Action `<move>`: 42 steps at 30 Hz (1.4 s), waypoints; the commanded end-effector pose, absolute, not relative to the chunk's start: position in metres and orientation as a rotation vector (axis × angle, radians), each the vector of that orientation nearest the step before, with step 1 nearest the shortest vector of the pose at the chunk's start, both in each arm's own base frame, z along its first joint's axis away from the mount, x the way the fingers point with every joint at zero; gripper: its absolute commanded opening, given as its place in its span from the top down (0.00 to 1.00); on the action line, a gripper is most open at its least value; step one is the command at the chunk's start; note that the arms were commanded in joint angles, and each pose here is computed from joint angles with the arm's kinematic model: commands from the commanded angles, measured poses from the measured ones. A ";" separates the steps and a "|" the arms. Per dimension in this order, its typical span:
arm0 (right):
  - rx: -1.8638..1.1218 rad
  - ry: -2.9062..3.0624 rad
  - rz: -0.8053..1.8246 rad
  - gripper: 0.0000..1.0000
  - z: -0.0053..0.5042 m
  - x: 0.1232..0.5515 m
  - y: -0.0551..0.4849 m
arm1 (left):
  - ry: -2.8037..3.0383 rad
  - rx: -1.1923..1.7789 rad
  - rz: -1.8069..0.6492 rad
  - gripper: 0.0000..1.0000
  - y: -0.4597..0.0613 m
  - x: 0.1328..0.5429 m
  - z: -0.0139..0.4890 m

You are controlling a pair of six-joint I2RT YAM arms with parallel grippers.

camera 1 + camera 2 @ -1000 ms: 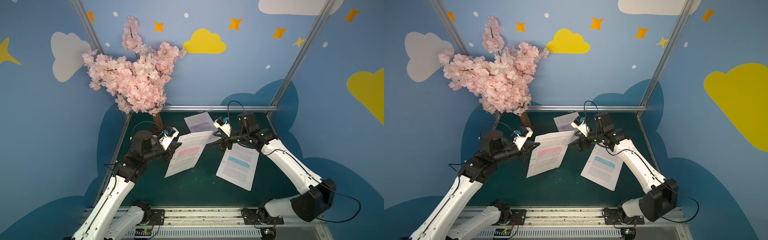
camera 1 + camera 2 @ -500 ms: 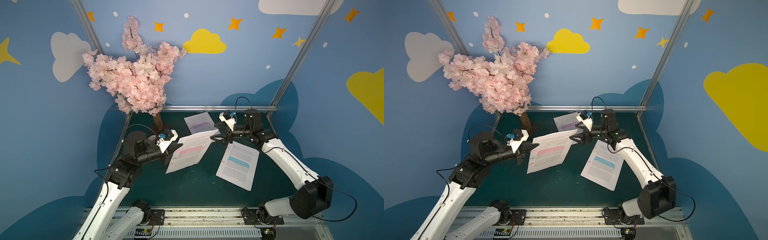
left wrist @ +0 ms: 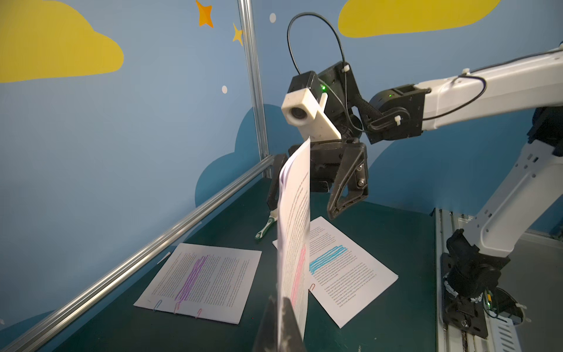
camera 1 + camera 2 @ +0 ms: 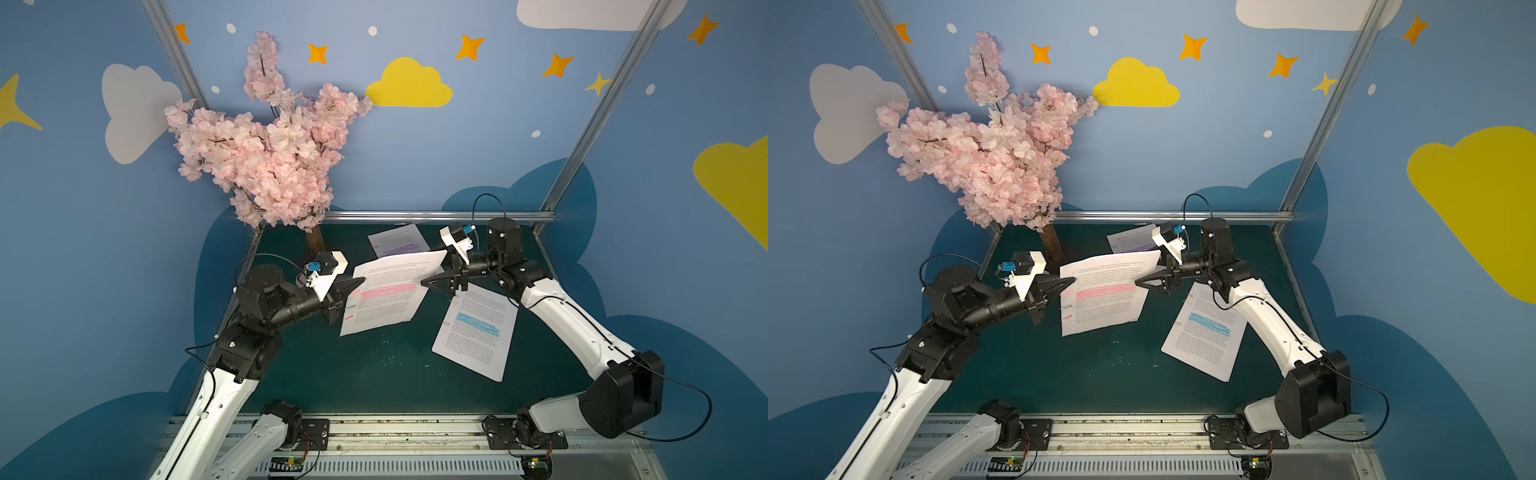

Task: Unclip the paperclips from the documents
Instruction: Pick up the document from the center of the board.

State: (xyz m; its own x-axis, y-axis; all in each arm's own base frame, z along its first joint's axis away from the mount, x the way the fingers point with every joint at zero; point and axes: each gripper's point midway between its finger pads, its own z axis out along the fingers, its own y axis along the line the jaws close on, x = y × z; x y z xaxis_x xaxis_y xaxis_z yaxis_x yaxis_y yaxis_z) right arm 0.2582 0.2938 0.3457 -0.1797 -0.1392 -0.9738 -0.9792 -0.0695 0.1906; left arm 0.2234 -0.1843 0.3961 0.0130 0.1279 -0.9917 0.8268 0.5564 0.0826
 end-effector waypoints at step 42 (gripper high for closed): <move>-1.036 1.546 1.475 1.00 0.399 0.287 0.325 | 1.439 0.535 -0.724 0.87 -0.145 0.264 0.406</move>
State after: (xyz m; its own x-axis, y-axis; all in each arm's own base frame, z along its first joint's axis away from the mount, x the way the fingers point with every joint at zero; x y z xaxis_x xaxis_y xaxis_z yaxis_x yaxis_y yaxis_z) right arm 0.2880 0.3254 0.3835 -0.3868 -0.0658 -0.9198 -0.9215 -0.0095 0.3882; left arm 0.2697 -0.1446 0.4064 -0.0251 -0.1625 -0.9864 0.7087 0.6930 -0.1323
